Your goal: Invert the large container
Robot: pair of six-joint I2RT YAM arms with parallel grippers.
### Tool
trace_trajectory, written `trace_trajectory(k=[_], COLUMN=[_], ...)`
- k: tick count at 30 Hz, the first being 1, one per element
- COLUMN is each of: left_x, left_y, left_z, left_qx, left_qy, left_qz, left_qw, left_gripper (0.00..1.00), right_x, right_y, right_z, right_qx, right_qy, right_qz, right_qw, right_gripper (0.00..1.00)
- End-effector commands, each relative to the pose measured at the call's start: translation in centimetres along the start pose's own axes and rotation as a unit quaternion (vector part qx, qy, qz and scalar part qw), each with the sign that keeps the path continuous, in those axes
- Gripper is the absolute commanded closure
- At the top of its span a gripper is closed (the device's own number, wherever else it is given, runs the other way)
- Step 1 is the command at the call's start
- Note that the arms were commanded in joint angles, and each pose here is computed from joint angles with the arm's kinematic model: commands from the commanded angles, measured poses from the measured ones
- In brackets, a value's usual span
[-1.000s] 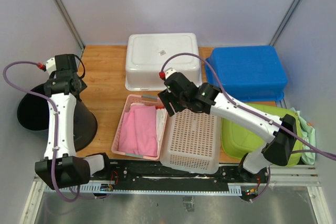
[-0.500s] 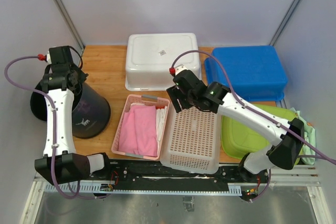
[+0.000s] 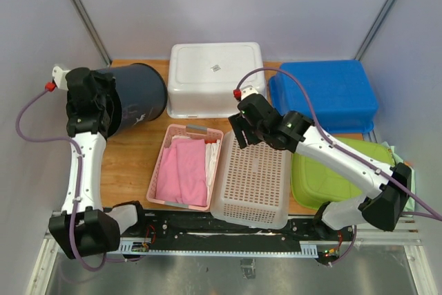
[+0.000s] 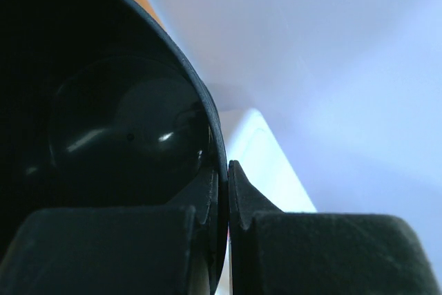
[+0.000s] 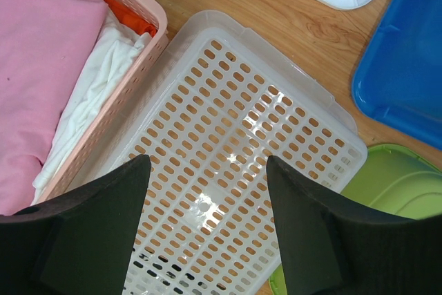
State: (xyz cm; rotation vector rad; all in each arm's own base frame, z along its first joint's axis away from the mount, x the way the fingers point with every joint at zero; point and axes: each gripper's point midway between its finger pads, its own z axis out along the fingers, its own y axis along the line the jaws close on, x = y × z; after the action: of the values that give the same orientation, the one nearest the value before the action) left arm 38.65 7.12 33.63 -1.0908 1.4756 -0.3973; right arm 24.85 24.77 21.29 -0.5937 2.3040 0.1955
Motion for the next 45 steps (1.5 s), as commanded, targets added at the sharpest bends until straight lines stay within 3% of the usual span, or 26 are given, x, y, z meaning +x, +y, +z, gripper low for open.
trace_trajectory(k=[1,9,13,17,19,28,33,37,45], left_x=[-5.4,-1.3,0.7,3.0,3.9,7.0,7.9,7.5,5.5], left_y=[-4.4,4.8,8.3,10.4,11.0,13.2,14.6,14.6,14.1], left_z=[-3.0,-5.4,-7.5,-9.0,-9.6,-10.6,-11.4,-12.1,-11.9], left_qx=[0.124,-0.004,-0.066,-0.090,-0.093,-0.113,-0.129,-0.129,-0.118], left_qy=[-0.130,-0.098,-0.058,-0.009,0.013,0.095,0.120,0.117,0.100], left_qz=[-0.083,-0.042,-0.003,0.022,0.033,0.086,0.110,0.131,0.222], left_qw=[0.980,0.994,0.996,0.996,0.995,0.985,0.978,0.976,0.963], left_gripper=[1.00,0.99,0.78,0.37,0.26,0.13,0.03,0.02,0.29], right_x=[0.2,0.1,-0.6,-2.6,-4.0,-11.2,-15.5,-18.7,-23.5], right_y=[-1.2,-0.6,0.3,2.9,4.7,13.0,16.4,18.2,19.0], right_z=[-0.2,0.3,0.3,0.3,0.1,0.7,2.8,5.4,10.2], right_qx=[0.018,0.004,-0.018,-0.085,-0.130,-0.321,-0.370,-0.380,-0.390], right_qy=[-0.001,0.003,-0.004,-0.029,-0.046,-0.154,-0.219,-0.244,-0.311], right_qz=[0.013,0.015,0.013,0.006,0.000,-0.059,-0.098,-0.106,-0.065], right_qw=[1.000,1.000,1.000,0.996,0.990,0.933,0.897,0.886,0.864], right_gripper=[0.30,0.30,0.30,0.29,0.29,0.29,0.30,0.31,0.31])
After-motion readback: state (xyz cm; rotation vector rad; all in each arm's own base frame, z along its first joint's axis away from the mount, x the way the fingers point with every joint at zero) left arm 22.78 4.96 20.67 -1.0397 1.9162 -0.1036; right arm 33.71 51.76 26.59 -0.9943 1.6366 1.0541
